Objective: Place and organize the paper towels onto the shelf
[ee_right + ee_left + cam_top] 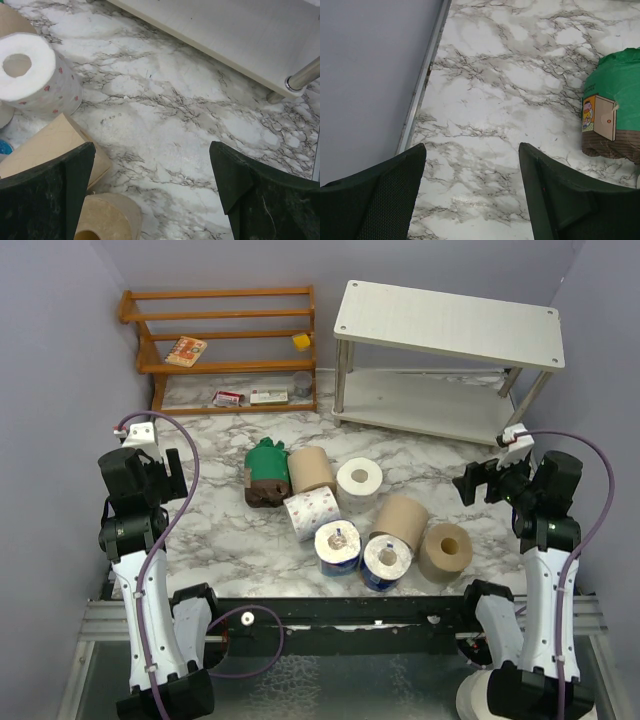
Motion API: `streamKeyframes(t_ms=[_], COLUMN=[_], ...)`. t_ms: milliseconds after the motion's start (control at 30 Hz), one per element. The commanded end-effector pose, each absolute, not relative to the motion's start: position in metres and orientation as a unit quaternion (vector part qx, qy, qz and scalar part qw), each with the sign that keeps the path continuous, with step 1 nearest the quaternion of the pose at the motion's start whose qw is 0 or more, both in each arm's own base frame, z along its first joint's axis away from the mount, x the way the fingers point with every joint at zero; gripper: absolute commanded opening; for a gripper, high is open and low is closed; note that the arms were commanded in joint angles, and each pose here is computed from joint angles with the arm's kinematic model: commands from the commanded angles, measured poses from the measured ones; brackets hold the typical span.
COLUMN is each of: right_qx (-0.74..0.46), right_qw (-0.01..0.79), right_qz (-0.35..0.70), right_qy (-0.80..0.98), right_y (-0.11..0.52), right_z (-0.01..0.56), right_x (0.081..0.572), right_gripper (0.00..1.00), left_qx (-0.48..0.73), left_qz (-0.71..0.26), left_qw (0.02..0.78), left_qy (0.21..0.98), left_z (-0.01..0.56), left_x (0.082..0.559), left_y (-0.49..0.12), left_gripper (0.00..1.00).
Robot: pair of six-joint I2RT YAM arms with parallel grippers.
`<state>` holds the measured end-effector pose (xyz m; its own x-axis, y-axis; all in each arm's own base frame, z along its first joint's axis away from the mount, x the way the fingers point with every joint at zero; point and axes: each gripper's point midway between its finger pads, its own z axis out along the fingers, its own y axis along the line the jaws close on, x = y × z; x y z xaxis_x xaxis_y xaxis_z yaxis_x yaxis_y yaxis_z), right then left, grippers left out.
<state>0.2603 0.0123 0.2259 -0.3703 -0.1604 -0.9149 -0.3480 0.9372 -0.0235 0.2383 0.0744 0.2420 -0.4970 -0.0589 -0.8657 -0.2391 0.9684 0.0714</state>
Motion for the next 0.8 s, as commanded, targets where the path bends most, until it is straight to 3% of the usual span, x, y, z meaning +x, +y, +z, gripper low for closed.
streamKeyframes(t_ms=[0,233,400,567,667,767], right_qx=[-0.177,-0.18,-0.033,-0.235,-0.277,-0.289], right_qw=[0.554,0.564,0.607,0.578,0.504,0.475], right_qz=[0.09,0.087,-0.01,0.104,0.198,0.215], right_qy=[0.809,0.801,0.794,0.774,0.794,0.803], right_y=[0.018,0.019,-0.03,0.034,0.051,0.048], right_z=[0.235,0.241,0.26,0.269,0.28,0.288], right_x=[0.256,0.255,0.268,0.251,0.257,0.269], right_gripper=[1.0,1.0,1.0,1.0,0.98,0.96], left_qx=[-0.095,-0.094,-0.093,-0.09,-0.078,-0.081], left_qz=[0.095,0.094,0.091,0.087,0.079,0.085], left_qw=[0.499,0.498,0.49,0.487,0.503,0.512], left_qy=[0.856,0.857,0.862,0.864,0.857,0.851], left_z=[0.244,0.243,0.239,0.237,0.245,0.249], left_x=[0.24,0.24,0.243,0.244,0.242,0.238], left_y=[0.078,0.077,0.077,0.077,0.071,0.072], left_gripper=[0.77,0.77,0.77,0.8,0.82,0.81])
